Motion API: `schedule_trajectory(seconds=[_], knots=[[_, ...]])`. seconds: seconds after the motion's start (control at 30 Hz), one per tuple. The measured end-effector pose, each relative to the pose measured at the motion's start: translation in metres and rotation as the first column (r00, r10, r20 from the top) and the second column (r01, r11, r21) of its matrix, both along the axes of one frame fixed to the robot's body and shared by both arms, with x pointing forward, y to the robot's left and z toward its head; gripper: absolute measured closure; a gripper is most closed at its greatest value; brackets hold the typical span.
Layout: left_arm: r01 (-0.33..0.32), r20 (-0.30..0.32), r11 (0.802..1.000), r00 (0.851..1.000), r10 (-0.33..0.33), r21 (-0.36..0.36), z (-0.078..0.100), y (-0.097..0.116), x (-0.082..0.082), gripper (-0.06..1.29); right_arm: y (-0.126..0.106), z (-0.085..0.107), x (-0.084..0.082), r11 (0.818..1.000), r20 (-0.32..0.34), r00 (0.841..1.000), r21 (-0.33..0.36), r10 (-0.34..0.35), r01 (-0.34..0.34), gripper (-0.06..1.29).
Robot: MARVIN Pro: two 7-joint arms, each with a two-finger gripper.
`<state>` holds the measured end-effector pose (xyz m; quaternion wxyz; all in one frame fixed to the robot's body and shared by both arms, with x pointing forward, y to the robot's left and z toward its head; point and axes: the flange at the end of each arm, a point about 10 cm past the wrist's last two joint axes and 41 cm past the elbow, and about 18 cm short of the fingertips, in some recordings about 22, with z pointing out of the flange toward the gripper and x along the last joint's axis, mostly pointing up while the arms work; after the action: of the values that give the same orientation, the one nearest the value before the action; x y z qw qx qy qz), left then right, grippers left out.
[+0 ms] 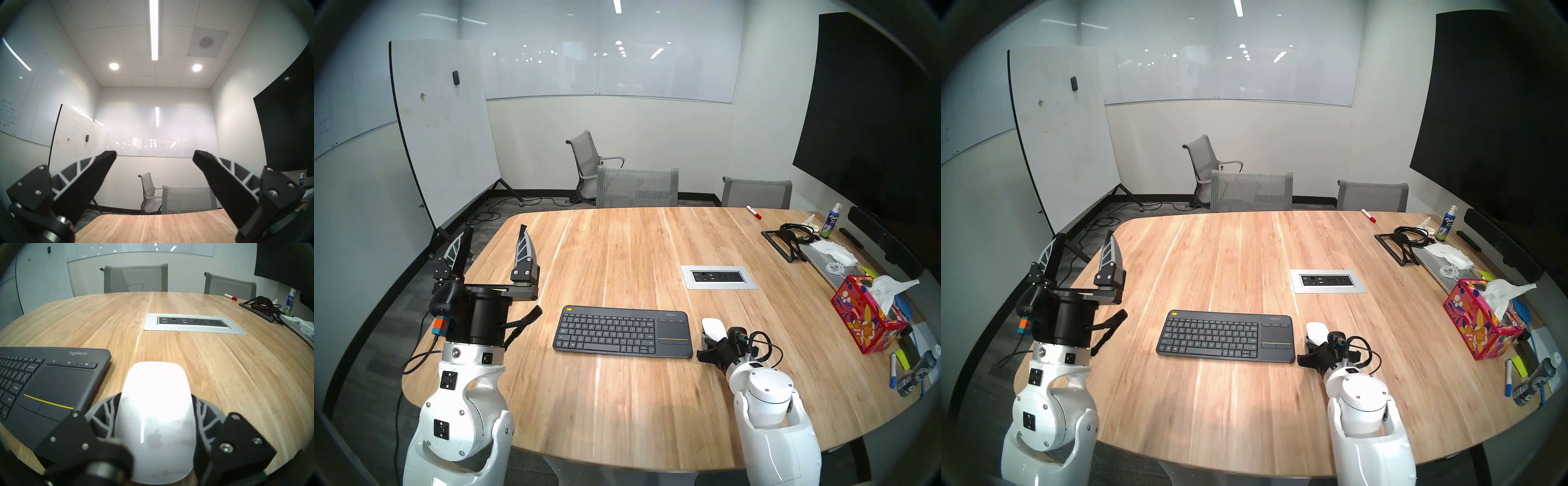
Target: Put the mouse beside the keyboard
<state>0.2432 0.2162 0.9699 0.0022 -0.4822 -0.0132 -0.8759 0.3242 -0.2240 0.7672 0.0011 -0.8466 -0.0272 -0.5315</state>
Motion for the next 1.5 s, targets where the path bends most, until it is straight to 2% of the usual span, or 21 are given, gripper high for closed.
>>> schedule_trajectory(seconds=[0.6,1.43,1.47,1.5], knots=[[0.0,0.0,1.0,1.0,0.0,0.0,0.0,0.0,0.0,-0.02,-0.001,-0.003,0.007,1.0,-0.009,1.0,-0.007,0.005,-0.005,0.63],[0.0,0.0,1.0,1.0,0.0,0.0,0.0,0.0,0.0,-0.02,-0.002,0.002,0.018,1.0,-0.057,0.998,-0.01,-0.007,0.006,0.63],[0.0,0.0,1.0,1.0,0.0,0.0,0.0,0.0,0.0,-0.02,-0.002,0.002,0.018,1.0,-0.058,0.998,-0.01,-0.008,0.007,0.59],[0.0,0.0,1.0,1.0,0.0,0.0,0.0,0.0,0.0,-0.02,-0.002,0.002,0.019,1.0,-0.059,0.998,-0.009,-0.01,0.009,0.15]])
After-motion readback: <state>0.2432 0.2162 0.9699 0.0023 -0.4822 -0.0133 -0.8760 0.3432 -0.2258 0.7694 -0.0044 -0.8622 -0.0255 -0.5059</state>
